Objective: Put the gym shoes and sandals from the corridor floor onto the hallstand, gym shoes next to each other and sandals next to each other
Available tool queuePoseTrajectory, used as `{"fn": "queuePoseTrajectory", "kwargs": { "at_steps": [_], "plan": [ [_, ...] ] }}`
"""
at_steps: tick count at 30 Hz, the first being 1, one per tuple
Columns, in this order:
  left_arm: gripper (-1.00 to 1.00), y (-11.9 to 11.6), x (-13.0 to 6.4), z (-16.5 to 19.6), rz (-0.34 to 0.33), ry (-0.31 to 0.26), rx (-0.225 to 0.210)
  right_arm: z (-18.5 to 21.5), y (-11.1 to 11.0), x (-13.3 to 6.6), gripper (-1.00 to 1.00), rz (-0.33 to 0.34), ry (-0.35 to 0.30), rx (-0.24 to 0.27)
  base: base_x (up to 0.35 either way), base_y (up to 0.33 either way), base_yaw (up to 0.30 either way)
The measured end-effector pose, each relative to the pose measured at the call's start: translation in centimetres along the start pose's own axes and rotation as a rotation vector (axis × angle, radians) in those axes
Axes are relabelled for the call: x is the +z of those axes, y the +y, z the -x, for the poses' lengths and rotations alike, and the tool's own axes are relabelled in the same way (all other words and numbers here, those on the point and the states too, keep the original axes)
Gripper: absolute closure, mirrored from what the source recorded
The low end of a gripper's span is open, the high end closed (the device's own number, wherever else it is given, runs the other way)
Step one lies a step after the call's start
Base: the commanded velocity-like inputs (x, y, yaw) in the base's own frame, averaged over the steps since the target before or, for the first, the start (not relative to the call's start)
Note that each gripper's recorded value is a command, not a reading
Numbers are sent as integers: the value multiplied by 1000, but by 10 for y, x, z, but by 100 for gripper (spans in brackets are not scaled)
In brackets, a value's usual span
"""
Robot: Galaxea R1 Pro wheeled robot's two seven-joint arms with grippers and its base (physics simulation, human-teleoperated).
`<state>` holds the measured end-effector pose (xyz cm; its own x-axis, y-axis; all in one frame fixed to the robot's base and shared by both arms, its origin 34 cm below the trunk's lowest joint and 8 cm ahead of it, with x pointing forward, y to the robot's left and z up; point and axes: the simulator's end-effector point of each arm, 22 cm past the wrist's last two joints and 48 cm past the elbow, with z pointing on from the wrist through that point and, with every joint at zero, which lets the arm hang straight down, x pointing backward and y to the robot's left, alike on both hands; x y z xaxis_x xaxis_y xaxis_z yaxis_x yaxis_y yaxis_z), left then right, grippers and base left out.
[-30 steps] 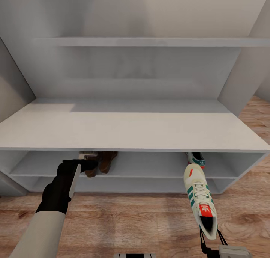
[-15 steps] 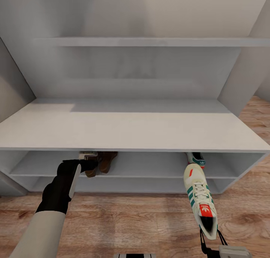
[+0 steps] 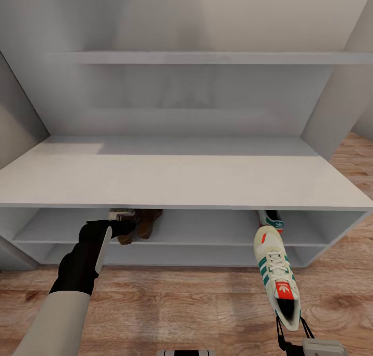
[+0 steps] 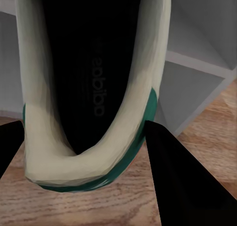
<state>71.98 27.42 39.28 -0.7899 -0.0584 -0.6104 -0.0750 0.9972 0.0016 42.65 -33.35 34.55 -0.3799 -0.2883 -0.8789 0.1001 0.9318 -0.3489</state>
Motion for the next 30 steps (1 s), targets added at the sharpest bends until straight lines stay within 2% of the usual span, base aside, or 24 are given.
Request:
{"fn": "queuePoseTrajectory", "kwargs": {
  "at_steps": [30],
  "plan": [
    [-100,1,-1,2,1,-4,0,0,0,0,100,0,0,0,-2,0,0]
  ]
}}
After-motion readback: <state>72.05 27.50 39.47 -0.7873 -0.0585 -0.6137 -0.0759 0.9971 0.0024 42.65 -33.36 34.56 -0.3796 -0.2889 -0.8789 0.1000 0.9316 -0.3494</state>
